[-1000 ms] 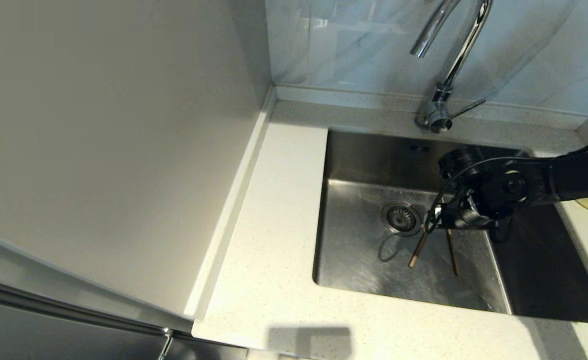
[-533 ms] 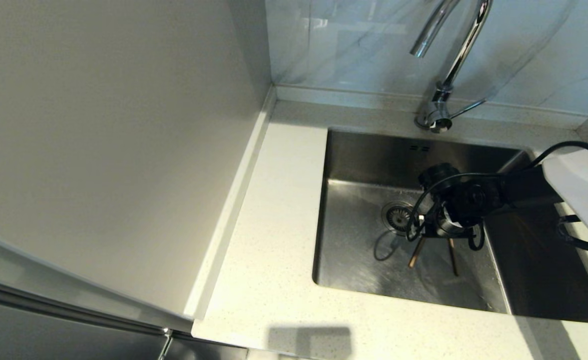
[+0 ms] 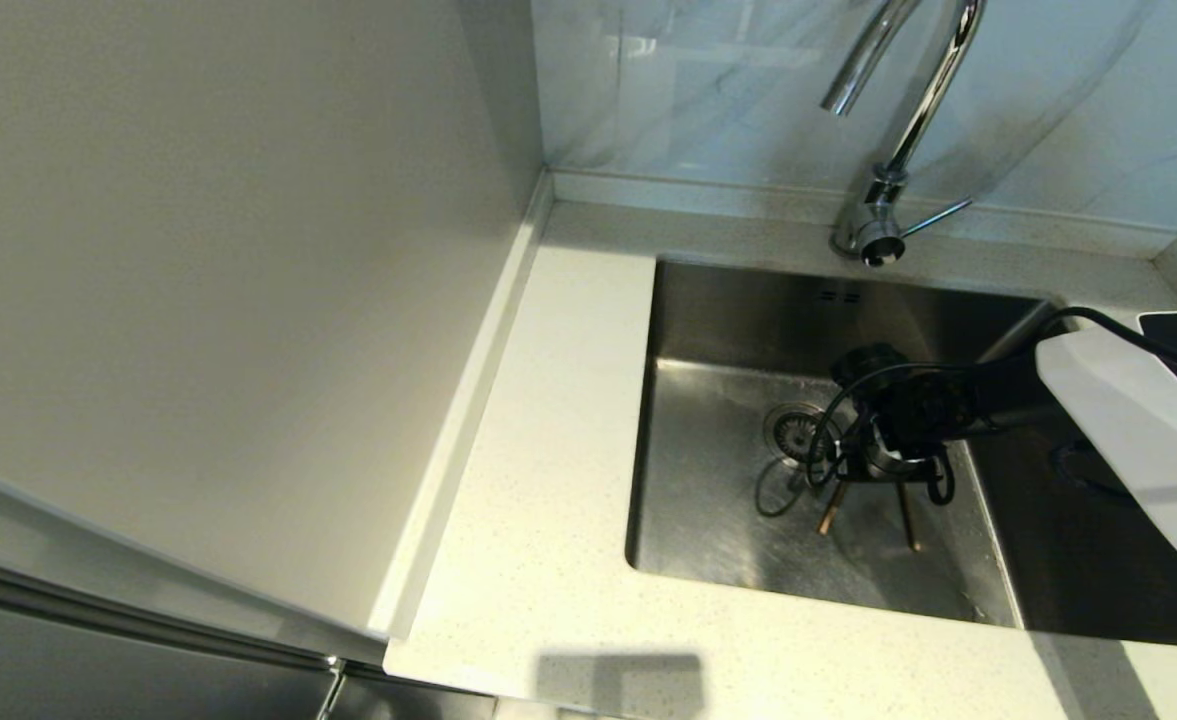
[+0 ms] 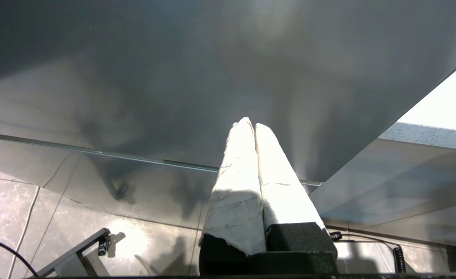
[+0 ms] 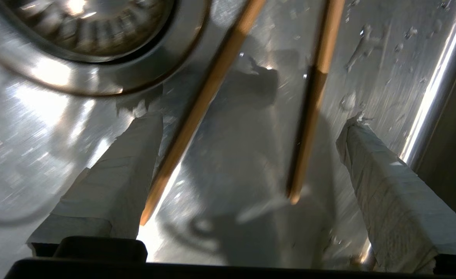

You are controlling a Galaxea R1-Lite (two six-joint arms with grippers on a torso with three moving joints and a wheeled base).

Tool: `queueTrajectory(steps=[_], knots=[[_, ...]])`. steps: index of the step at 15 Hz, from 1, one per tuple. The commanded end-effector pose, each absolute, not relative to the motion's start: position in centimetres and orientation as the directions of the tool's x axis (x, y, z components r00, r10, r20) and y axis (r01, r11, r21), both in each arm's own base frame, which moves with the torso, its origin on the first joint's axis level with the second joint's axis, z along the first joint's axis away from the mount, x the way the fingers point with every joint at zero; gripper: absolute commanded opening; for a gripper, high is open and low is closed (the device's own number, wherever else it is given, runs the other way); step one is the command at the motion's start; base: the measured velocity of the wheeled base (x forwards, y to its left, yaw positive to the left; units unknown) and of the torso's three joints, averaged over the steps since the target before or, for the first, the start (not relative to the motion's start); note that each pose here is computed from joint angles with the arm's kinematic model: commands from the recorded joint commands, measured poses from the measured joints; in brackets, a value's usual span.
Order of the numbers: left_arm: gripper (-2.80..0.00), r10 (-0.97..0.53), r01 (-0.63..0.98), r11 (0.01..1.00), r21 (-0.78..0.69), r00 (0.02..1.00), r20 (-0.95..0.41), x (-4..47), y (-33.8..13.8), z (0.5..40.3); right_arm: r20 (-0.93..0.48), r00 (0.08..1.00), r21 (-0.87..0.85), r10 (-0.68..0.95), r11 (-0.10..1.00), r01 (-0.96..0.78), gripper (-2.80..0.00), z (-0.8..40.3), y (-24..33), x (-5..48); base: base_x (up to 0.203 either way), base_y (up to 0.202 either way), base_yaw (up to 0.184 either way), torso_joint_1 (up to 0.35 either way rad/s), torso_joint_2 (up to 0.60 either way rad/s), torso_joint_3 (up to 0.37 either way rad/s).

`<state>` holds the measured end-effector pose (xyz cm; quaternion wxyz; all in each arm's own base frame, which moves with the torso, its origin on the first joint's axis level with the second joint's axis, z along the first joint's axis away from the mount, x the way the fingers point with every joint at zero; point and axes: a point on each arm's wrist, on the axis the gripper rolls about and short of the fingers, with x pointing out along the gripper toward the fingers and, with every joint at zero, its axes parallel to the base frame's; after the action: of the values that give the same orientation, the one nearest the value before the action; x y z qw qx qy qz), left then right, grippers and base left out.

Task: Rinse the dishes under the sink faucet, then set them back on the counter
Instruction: Put the chopsticks back to the table from the sink

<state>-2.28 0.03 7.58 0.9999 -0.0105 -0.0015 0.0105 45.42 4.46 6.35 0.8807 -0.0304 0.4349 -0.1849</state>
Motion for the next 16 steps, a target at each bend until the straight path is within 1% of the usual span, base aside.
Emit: queueTrajectory(steps=[1, 7, 16], knots=[[-2.80, 0.021, -0.021, 1.000, -0.022, 1.000, 0.006, -2.3, 0.0, 7.6, -0.760, 0.538, -0.225, -0.364, 0.925, 0.308, 0.00, 5.3, 3.8, 46.0, 0.000, 0.000, 0.000, 0.000, 0.00, 0.000], [-2.80, 0.021, -0.021, 1.000, -0.022, 1.000, 0.006, -2.3, 0.0, 7.6, -0.745, 0.547, -0.248, -0.380, 0.921, 0.302, 0.00, 4.5, 2.4, 47.7, 0.000, 0.000, 0.000, 0.000, 0.00, 0.000], [-2.80, 0.021, -0.021, 1.000, -0.022, 1.000, 0.006, -2.3, 0.0, 7.6, -0.757, 0.533, -0.269, -0.378, 0.924, 0.273, 0.00, 4.0, 2.0, 47.6, 0.000, 0.000, 0.000, 0.000, 0.00, 0.000]])
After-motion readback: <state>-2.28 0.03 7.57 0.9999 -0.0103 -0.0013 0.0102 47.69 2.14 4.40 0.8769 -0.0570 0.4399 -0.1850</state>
